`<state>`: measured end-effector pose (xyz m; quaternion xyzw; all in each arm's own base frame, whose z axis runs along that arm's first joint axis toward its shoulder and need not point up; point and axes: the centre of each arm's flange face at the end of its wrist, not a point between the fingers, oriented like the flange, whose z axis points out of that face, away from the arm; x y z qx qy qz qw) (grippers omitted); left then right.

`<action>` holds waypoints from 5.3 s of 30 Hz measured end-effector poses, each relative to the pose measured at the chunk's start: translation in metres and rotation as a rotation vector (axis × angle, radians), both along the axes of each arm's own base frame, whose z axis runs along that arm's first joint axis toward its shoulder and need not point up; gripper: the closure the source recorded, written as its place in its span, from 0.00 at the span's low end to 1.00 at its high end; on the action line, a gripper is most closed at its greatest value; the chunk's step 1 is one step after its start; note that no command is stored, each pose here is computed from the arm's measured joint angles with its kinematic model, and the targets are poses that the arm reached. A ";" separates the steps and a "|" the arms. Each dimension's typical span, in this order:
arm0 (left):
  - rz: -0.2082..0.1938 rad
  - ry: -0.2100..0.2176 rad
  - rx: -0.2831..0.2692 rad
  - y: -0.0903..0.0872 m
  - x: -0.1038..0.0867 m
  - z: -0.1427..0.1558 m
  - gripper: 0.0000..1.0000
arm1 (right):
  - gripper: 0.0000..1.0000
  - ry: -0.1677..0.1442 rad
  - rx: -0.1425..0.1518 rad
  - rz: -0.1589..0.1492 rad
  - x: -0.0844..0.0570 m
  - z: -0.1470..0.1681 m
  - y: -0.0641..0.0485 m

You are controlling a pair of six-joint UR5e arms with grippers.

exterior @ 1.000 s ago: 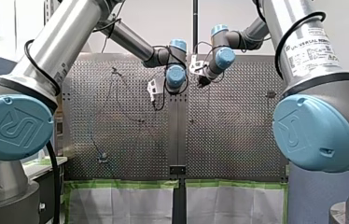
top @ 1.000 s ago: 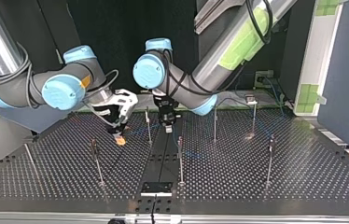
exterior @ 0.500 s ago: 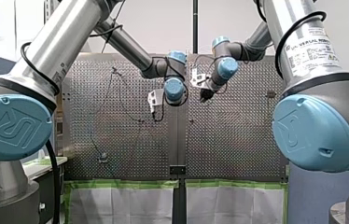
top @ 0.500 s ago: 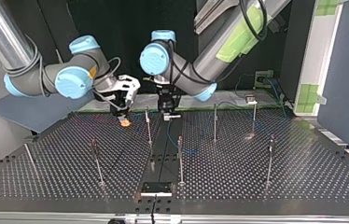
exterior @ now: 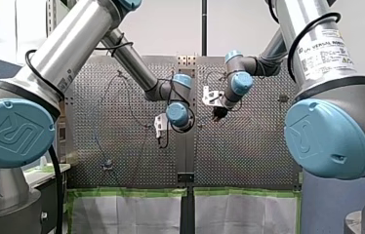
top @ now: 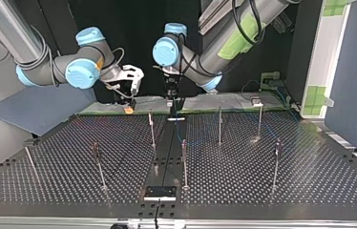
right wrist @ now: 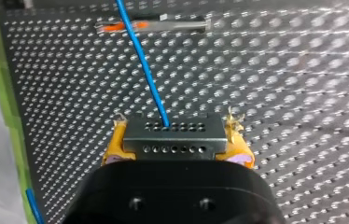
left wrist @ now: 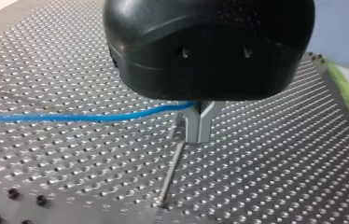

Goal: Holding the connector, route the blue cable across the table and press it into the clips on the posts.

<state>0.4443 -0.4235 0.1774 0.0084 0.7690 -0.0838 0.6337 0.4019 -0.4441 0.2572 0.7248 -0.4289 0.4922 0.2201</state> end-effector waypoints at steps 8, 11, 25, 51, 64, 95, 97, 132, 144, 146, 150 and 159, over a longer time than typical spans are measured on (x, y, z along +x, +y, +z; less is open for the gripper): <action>-0.029 0.006 -0.006 -0.001 -0.004 -0.007 0.98 | 1.00 0.013 0.014 -0.007 -0.011 -0.021 0.005; -0.040 -0.003 -0.018 -0.001 -0.002 -0.006 0.98 | 1.00 0.007 0.007 -0.013 -0.013 -0.022 0.002; -0.066 -0.001 -0.043 -0.012 0.032 -0.019 0.98 | 1.00 -0.040 -0.007 -0.024 -0.022 -0.043 -0.022; -0.032 -0.038 -0.080 0.004 0.121 -0.016 0.98 | 1.00 -0.079 -0.017 -0.057 -0.041 -0.061 -0.069; -0.013 -0.022 -0.060 0.015 0.135 -0.005 0.98 | 1.00 -0.104 -0.053 -0.079 -0.050 -0.051 -0.103; -0.013 0.086 0.036 -0.005 0.090 0.003 0.00 | 1.00 -0.118 -0.052 -0.071 -0.061 -0.047 -0.115; -0.014 0.084 0.037 -0.007 0.085 0.006 0.00 | 1.00 -0.118 -0.051 -0.071 -0.061 -0.047 -0.115; -0.096 -0.006 -0.020 -0.122 -0.025 0.037 0.00 | 1.00 -0.085 -0.012 -0.102 -0.087 -0.046 -0.115; -0.083 -0.009 -0.048 -0.143 0.002 0.022 0.00 | 1.00 -0.107 -0.040 -0.112 -0.098 -0.018 -0.108; -0.081 -0.017 -0.058 -0.144 0.005 0.026 0.00 | 1.00 -0.106 -0.036 -0.110 -0.098 -0.020 -0.106; -0.075 -0.023 -0.067 -0.144 0.012 0.028 0.00 | 1.00 -0.106 -0.031 -0.104 -0.097 -0.022 -0.104; -0.077 0.006 -0.063 -0.151 0.024 0.001 0.00 | 1.00 -0.112 -0.029 -0.095 -0.096 -0.022 -0.103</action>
